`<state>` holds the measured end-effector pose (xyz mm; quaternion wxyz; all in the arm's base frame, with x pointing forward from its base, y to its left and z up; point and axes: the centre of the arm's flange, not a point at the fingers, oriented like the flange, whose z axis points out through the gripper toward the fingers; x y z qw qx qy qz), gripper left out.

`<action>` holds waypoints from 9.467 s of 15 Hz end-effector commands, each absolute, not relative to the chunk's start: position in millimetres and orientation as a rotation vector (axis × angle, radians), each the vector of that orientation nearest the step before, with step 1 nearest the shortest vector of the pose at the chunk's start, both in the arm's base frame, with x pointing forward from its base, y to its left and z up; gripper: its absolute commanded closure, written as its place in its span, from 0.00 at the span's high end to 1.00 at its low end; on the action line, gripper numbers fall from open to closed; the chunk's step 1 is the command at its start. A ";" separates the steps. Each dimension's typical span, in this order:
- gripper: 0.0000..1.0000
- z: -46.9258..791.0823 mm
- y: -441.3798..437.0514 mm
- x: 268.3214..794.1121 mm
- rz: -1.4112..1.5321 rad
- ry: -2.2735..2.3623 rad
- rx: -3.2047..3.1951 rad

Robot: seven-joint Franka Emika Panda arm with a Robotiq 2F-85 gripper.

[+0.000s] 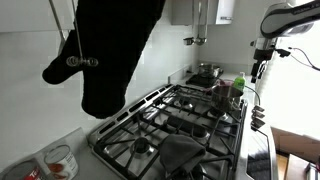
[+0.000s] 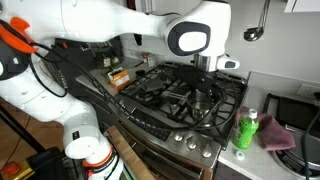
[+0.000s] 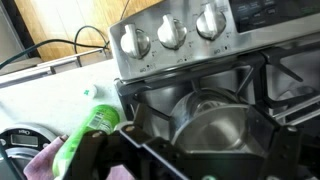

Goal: Put the white lid on the green bottle.

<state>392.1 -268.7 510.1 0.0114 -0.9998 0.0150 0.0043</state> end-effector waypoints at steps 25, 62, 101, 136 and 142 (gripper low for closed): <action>1.00 449.0 -383.7 335.2 0.028 -0.014 -3.080; 1.00 313.8 -462.4 317.5 -0.689 -0.116 -2.913; 0.50 286.3 -473.0 327.1 -0.847 -0.075 -2.900; 0.08 281.0 -470.5 363.3 -0.869 -0.077 -2.889; 0.64 282.4 -479.5 350.2 -0.885 -0.027 -2.905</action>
